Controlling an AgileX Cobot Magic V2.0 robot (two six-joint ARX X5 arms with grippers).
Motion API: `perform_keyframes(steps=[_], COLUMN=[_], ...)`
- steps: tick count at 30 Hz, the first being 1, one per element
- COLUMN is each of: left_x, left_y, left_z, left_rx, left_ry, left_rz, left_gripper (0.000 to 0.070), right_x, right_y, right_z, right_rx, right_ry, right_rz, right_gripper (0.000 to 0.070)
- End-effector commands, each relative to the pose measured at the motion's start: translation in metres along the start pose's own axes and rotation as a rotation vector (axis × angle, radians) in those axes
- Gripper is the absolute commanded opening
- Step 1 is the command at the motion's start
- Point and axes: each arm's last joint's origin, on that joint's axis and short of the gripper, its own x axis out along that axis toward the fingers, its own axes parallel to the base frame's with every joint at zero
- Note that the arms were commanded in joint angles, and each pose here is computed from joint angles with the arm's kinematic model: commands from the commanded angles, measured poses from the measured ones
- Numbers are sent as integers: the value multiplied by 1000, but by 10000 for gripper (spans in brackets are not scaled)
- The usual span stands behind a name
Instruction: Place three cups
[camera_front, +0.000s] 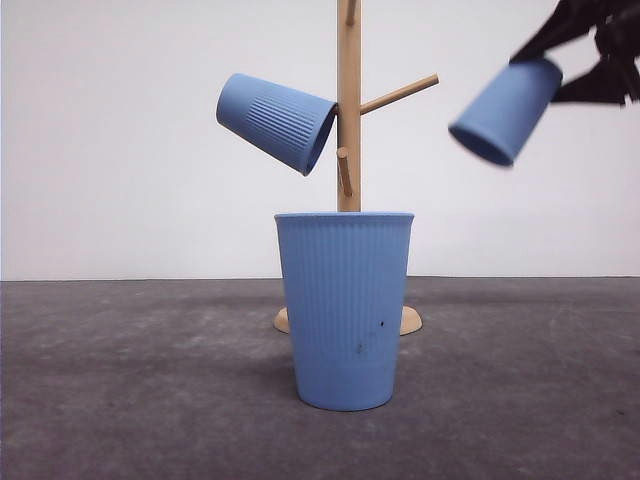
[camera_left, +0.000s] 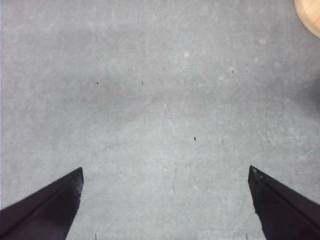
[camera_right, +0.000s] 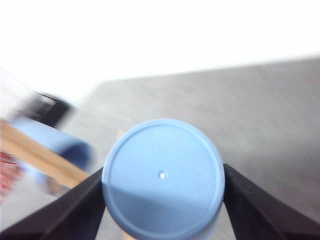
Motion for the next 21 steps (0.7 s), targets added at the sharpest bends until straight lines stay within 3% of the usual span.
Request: perform_keyframes(steps=[1, 6, 13, 16, 21], left_x=[0, 0, 1, 2, 4], left_y=[-1, -2, -2, -2, -3], left_z=[3, 6, 8, 9, 11], left_rx=[27, 28, 28, 31, 33], left_ry=[-7, -36, -37, -36, -30], left_rz=[-3, -8, -8, -8, -7], left_gripper=[631, 630, 631, 630, 631], right_x=[-6, -15, -2, 10, 30], right_y=[7, 19, 29, 35, 42], right_z=[15, 30, 25, 20, 6], right_rx=[10, 10, 11, 2, -29], right_ry=[-24, -10, 51, 73, 109], right_rz=[38, 174, 266, 267, 177], right_gripper=[318, 319, 319, 319, 319])
